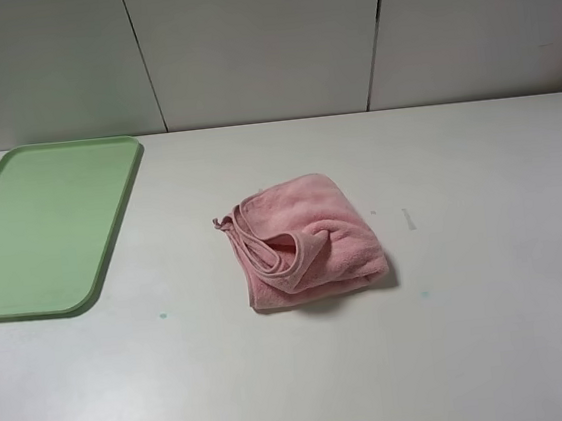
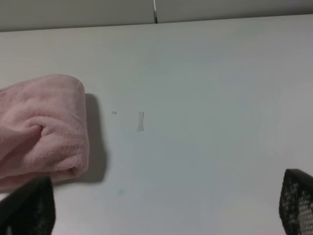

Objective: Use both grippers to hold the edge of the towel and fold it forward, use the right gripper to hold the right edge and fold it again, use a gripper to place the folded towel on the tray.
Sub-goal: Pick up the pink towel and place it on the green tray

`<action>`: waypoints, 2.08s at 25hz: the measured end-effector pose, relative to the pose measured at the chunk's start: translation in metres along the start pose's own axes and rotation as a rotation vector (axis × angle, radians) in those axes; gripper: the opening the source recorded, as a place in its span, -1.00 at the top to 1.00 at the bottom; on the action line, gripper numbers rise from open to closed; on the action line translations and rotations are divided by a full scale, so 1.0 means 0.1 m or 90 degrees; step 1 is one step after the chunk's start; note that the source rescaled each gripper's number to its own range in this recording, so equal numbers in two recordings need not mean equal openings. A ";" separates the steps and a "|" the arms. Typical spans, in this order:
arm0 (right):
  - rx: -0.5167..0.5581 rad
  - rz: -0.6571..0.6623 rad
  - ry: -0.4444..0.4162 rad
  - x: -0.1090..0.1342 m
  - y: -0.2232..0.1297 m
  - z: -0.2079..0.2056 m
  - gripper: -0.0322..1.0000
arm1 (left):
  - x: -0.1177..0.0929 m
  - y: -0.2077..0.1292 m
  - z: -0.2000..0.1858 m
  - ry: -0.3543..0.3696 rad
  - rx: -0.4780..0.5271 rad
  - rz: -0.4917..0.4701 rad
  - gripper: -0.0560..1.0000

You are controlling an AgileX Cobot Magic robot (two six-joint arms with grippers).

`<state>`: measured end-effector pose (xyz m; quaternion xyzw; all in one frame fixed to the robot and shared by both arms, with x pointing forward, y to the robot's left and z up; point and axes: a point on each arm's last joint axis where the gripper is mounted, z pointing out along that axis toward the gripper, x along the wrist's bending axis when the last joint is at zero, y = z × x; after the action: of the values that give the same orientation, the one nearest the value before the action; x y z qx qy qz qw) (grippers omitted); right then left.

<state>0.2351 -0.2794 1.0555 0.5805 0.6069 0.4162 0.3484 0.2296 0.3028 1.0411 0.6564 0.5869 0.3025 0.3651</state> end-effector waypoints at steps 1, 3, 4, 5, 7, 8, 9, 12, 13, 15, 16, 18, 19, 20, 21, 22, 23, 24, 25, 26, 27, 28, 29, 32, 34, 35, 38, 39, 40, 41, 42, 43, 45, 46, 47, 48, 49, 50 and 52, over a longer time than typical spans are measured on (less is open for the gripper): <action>0.000 0.000 0.000 0.00 0.00 0.00 -1.00 | 0.00 0.00 0.00 0.003 0.000 0.001 -0.84; -0.001 0.000 0.000 0.00 0.00 0.00 -1.00 | 0.00 0.00 0.00 0.003 0.000 0.001 -0.84; -0.001 0.000 0.000 0.00 0.00 0.00 -1.00 | 0.00 0.00 0.00 0.003 0.000 0.001 -0.84; -0.001 0.000 0.000 0.00 0.00 0.00 -1.00 | 0.00 0.00 0.00 0.003 0.000 0.001 -0.84; -0.001 0.000 0.000 0.00 0.00 0.00 -1.00 | 0.00 0.00 0.00 0.003 0.000 0.001 -0.84; -0.001 0.000 0.000 0.00 0.00 0.00 -1.00 | 0.00 0.00 0.00 0.003 0.000 0.001 -0.84; -0.001 0.000 0.000 0.00 0.00 0.00 -1.00 | 0.00 0.00 0.00 0.003 0.000 0.001 -0.84; -0.001 0.000 0.000 0.00 0.00 0.00 -1.00 | 0.02 0.00 0.00 0.012 0.001 0.005 -0.84; -0.001 0.000 0.000 0.00 0.00 0.00 -1.00 | 0.02 0.00 0.00 0.014 0.001 0.006 -0.84; -0.002 0.000 0.000 0.00 0.00 0.00 -1.00 | 0.02 0.00 0.00 0.015 0.001 0.006 -0.84; -0.002 0.000 0.000 0.00 0.00 0.00 -1.00 | 0.02 0.00 0.00 0.016 0.001 0.007 -0.83; -0.002 0.000 0.000 0.00 0.00 0.00 -1.00 | 0.02 0.01 0.02 0.016 0.010 0.007 -0.83; -0.002 0.000 0.000 0.00 0.00 0.00 -1.00 | 0.02 0.03 0.04 0.016 0.022 0.007 -0.83; -0.002 0.000 0.000 0.00 0.00 0.00 -1.00 | 0.02 0.05 0.06 0.016 0.036 0.007 -0.83; -0.002 0.000 0.000 0.00 0.00 0.00 -1.00 | 0.02 0.07 0.09 0.014 0.052 0.006 -0.83; -0.002 0.000 0.000 0.00 0.00 0.00 -1.00 | 0.01 0.08 0.12 0.012 0.067 0.005 -0.83; -0.002 0.000 0.000 0.00 0.00 0.00 -1.00 | 0.00 0.10 0.16 0.007 0.085 0.002 -0.83; -0.002 0.001 0.000 0.00 0.00 0.00 -1.00 | 0.00 0.13 0.20 0.004 0.104 0.000 -0.83; -0.002 0.001 0.000 0.00 0.00 0.00 -1.00 | -0.02 0.16 0.23 -0.002 0.116 -0.004 -0.83; -0.002 0.001 0.000 0.00 0.00 0.00 -1.00 | -0.03 0.19 0.26 -0.008 0.132 -0.008 -0.83; -0.002 0.001 0.000 0.00 0.00 0.00 -1.00 | -0.04 0.23 0.30 -0.014 0.142 -0.012 -0.83; -0.002 0.001 0.000 0.00 0.00 0.00 -1.00 | -0.05 0.27 0.35 -0.020 0.153 -0.016 -0.83; -0.002 0.001 0.001 0.00 0.00 0.00 -1.00 | -0.06 0.31 0.40 -0.026 0.156 -0.021 -0.83; -0.002 0.001 0.001 0.00 0.00 0.00 -1.00 | -0.10 0.43 0.58 -0.049 0.171 -0.046 -0.83; -0.002 0.001 0.001 0.00 0.00 0.00 -1.00 | -0.13 0.51 0.71 -0.066 0.170 -0.069 -0.83; -0.002 0.001 0.001 0.00 0.00 0.00 -1.00 | -0.15 0.55 0.78 -0.073 0.175 -0.082 -0.83; -0.002 0.001 0.001 0.00 0.00 0.00 -1.00 | -0.18 0.64 1.00 -0.088 0.183 -0.121 -0.83; -0.002 0.001 0.001 0.00 0.00 0.00 -1.00 | -0.19 0.66 1.08 -0.090 0.188 -0.134 -0.83; -0.002 0.001 0.001 0.00 0.00 0.00 -1.00 | -0.20 0.68 1.15 -0.093 0.189 -0.147 -0.83; -0.002 0.001 0.001 0.00 0.00 0.00 -1.00 | -0.20 0.70 1.24 -0.094 0.194 -0.162 -0.83; -0.002 0.001 0.001 0.00 0.00 0.00 -1.00 | -0.21 0.71 1.32 -0.095 0.204 -0.176 -0.82; -0.002 0.001 0.001 0.00 0.00 0.00 -1.00 | -0.21 0.72 1.39 -0.093 0.208 -0.188 -0.82; -0.002 0.001 0.001 0.00 0.00 0.00 -1.00 | -0.21 0.71 1.56 -0.088 0.232 -0.209 -0.80; -0.002 0.001 0.001 0.00 0.00 0.00 -1.00 | -0.21 0.70 1.64 -0.085 0.248 -0.219 -0.80; -0.002 0.001 0.001 0.00 0.00 0.00 -1.00 | -0.21 0.70 1.71 -0.082 0.258 -0.226 -0.79; -0.002 0.001 0.001 0.00 0.00 0.00 -1.00 | -0.22 0.69 1.78 -0.079 0.274 -0.234 -0.78; -0.002 0.001 0.001 0.00 0.00 0.00 -1.00 | -0.22 0.68 1.86 -0.079 0.291 -0.237 -0.78; -0.002 0.001 0.001 0.00 0.00 0.00 -1.00 | -0.24 0.68 1.92 -0.080 0.302 -0.236 -0.78; -0.002 0.001 0.001 0.00 0.00 0.00 -1.00 | -0.29 0.67 2.06 -0.088 0.329 -0.230 -0.78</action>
<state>0.2352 -0.2793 1.0558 0.5801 0.6061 0.4177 0.3487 0.4330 0.2451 0.9845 0.6315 0.7252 0.0285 0.2731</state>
